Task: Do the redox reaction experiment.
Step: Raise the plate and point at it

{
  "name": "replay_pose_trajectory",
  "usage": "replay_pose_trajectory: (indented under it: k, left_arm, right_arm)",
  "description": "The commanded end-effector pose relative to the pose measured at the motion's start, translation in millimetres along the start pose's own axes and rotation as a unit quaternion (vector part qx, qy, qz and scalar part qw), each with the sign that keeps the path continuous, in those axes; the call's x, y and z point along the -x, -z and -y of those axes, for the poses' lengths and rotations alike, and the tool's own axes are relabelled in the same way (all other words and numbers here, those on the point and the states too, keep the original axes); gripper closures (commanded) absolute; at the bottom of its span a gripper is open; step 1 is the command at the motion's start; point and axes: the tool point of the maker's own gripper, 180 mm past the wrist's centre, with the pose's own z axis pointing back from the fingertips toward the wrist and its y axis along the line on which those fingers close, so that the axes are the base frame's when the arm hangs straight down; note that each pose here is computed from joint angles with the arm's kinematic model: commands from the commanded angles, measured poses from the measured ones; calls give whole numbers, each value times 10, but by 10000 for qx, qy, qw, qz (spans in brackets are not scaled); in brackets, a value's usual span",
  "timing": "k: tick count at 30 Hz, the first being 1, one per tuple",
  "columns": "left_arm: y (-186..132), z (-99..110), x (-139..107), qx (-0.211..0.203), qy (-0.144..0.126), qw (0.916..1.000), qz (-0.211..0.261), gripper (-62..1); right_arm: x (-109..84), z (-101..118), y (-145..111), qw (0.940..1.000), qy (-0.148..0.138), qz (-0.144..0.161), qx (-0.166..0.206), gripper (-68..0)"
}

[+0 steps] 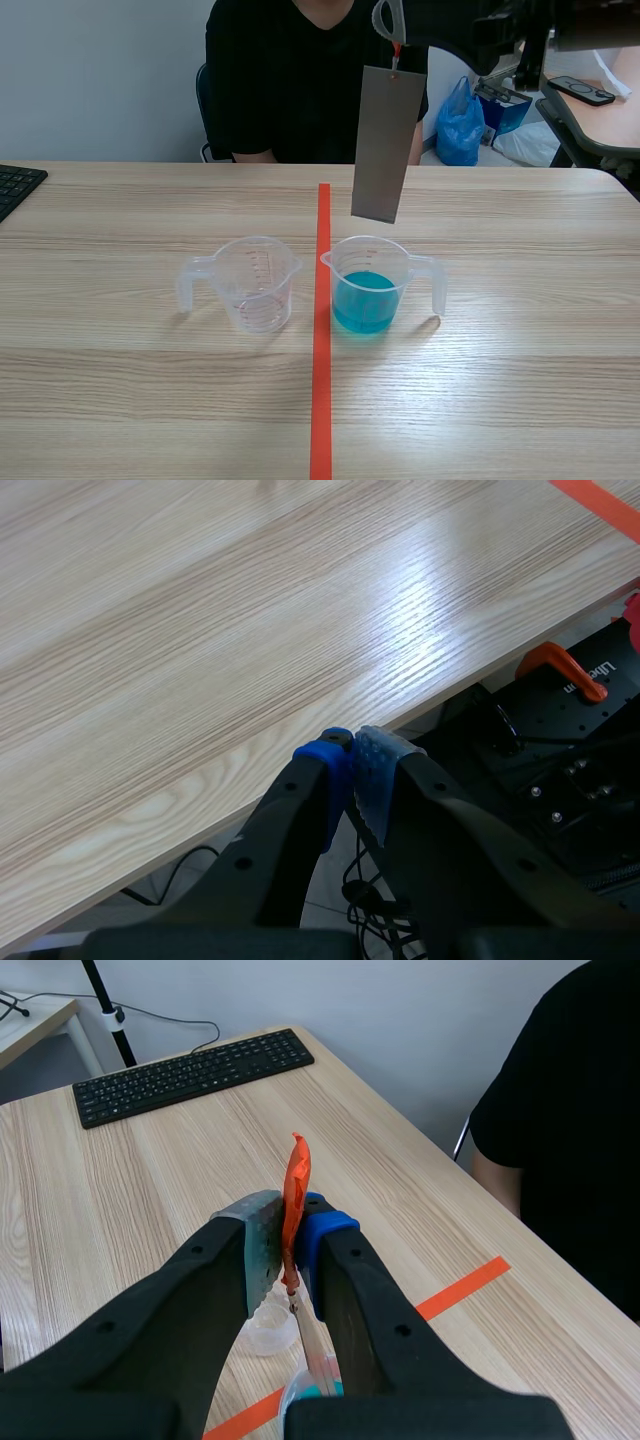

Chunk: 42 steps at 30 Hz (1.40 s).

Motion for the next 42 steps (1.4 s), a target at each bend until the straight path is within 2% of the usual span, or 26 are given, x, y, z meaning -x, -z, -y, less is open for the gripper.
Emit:
replay_pose_trajectory:
  k: [1, 7, 11, 14, 19, 22, 26, 31, 42]
  left_arm:
    - [86, -74, -115, 27, 81, 9996, 264, -40]
    - [490, -297, -388, 565, 257, 9947, 823, -40]
    - [761, -546, -662, 807, 194, 9895, 1180, -40]
    - [938, -658, -903, 1104, 174, 9830, 1457, -40]
    - [1231, -695, -1324, 1617, 173, 9677, 1925, -40]
    - [1451, -640, -1487, 1790, 290, 9625, 2017, -40]
    - [1751, -405, -1654, 2215, 528, 9527, 2012, -40]
    - [2058, -141, -1798, 2648, 515, 9421, 1990, -40]
    - [2618, 72, -1894, 2823, -108, 9382, 1998, -40]
  right_arm:
    - [-129, 36, -31, 9998, -104, 162, 32, -17]
    - [-136, 29, -31, 9998, -87, 183, 12, -17]
    - [-143, 23, -31, 9998, -71, 202, -6, -17]
    - [-143, 22, -31, 9998, -70, 202, -7, -17]
    - [-136, 22, -31, 9998, -70, 183, -7, -17]
    - [-136, 22, -31, 9998, -70, 183, -7, -17]
    - [-136, 22, -31, 9998, -70, 183, -7, -17]
    - [-132, 22, -31, 9998, -69, 171, -8, -17]
    - [-134, 19, -31, 9998, -62, 179, -17, -17]
